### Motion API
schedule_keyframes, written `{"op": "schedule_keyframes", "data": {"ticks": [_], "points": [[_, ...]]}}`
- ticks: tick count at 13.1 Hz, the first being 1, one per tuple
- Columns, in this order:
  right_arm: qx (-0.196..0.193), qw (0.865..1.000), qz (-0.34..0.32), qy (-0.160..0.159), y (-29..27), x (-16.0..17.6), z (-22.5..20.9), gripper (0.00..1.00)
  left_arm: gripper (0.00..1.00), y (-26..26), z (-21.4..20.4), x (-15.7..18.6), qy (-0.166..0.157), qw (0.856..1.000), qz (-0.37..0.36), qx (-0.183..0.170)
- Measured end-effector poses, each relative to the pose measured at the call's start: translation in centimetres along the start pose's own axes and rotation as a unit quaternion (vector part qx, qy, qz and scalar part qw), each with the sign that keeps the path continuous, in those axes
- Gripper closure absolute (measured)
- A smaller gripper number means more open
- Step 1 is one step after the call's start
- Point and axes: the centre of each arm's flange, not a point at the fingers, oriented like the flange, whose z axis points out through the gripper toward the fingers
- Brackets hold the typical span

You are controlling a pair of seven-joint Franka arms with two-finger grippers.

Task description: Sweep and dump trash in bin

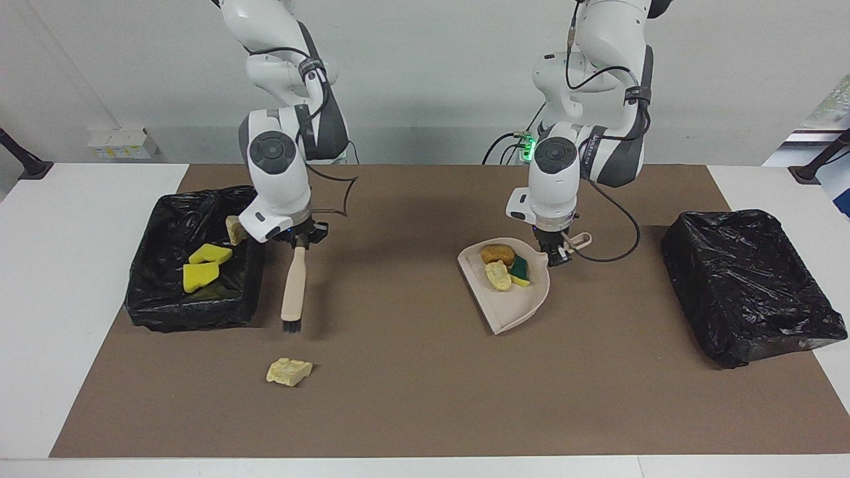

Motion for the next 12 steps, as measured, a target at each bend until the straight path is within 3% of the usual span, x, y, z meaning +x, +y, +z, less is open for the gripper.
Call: {"op": "schedule_keyframes", "data": {"ticks": [5,7,9,12], "points": [[-0.072,0.995,-0.052,0.053,1.2,8.6,4.1,0.74,0.68,0.7,0.9,0.3,-0.009,1.0,0.006,-0.011],[-0.072,0.994,-0.06,0.057,0.4,10.7,5.5,0.74,0.68,0.8,1.0,0.3,-0.01,1.0,0.006,-0.012],[-0.065,0.993,-0.083,0.059,-2.6,10.7,4.8,0.74,0.68,0.9,1.0,0.2,-0.01,1.0,0.007,-0.012],[-0.024,0.991,-0.126,0.024,-10.3,8.3,3.6,0.74,0.68,1.2,1.1,0.1,-0.013,1.0,0.008,-0.012]]}}
